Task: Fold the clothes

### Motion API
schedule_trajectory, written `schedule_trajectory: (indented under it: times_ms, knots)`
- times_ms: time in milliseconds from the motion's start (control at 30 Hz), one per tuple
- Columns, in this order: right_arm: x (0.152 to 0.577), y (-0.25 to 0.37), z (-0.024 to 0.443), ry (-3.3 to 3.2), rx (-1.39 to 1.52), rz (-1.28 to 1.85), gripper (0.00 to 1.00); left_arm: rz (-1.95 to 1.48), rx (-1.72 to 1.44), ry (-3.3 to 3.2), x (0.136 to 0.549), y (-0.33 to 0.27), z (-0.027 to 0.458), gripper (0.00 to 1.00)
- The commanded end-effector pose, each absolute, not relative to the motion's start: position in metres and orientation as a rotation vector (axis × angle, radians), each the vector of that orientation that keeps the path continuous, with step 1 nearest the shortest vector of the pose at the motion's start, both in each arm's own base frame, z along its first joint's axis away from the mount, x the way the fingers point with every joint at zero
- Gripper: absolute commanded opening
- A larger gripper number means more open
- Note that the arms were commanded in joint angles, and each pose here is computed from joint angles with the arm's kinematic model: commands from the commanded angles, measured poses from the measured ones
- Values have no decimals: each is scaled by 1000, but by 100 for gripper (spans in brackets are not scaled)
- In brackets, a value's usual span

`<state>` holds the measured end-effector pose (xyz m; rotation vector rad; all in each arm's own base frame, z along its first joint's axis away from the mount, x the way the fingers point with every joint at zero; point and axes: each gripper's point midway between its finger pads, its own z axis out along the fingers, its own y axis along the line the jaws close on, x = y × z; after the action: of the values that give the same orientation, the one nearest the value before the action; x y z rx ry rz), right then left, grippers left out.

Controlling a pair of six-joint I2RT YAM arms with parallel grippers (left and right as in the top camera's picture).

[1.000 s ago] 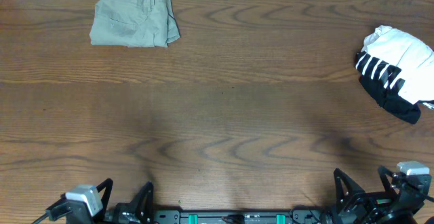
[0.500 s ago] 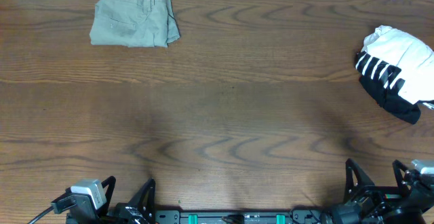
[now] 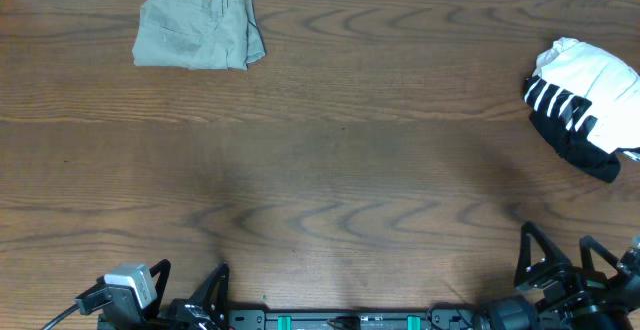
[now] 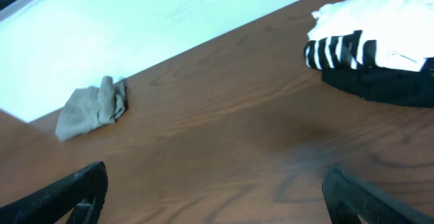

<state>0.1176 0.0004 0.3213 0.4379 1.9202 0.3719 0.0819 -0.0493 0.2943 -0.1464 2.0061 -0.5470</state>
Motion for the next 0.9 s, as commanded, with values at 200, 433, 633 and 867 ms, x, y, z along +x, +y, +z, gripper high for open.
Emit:
schedule_trajectory:
  times_ms: [200,433,633,867]
  knots:
    - [118,-26,318,1888,545,229,99,-565,-154,2005,81,-51,294,98]
    - [125,-30,302,1931,497,134,99,-565,-154,2005,81,-51,294,98]
    - [146,-33,281,1907,558,105,99,-565,-154,2005,81,-51,295,98]
    - [179,-7,265,1825,348,204,99,-566,-154,2005,81,-51,295,98]
